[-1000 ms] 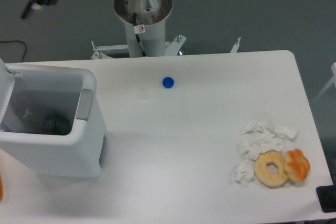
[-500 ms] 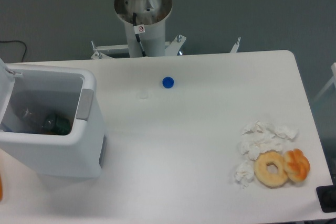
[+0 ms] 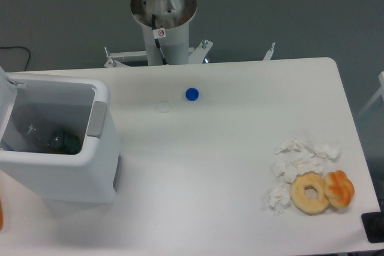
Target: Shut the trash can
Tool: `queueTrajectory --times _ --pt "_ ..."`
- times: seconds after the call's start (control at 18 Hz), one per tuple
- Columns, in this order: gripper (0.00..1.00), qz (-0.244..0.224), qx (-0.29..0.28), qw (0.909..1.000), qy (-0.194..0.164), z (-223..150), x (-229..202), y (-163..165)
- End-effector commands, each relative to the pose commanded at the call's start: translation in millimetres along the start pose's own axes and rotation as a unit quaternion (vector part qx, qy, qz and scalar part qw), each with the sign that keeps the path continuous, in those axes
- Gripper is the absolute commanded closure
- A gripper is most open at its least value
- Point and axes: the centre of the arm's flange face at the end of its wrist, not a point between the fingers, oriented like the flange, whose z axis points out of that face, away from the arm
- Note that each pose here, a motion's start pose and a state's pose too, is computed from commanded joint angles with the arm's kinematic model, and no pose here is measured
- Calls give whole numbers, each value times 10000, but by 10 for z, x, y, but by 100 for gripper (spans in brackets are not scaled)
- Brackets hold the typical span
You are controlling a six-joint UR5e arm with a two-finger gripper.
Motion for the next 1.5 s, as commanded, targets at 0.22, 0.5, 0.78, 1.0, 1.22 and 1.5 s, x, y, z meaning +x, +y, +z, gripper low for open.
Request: queueTrajectory --times 0.22,0.5,0.78,1.0,1.22,1.5 --pt "0 44 -124 9998 133 258 -102 -92" --pt "0 67 -170 9997 185 396 -192 -107" --pt "0 69 -196 9996 206 489 -277 -185" --pt "0 29 -255 9994 238 598 -358 -209" --pt "0 -15 -296 9993 206 658 -456 -197" --pt "0 -19 -289 9994 192 682 -510 -204"
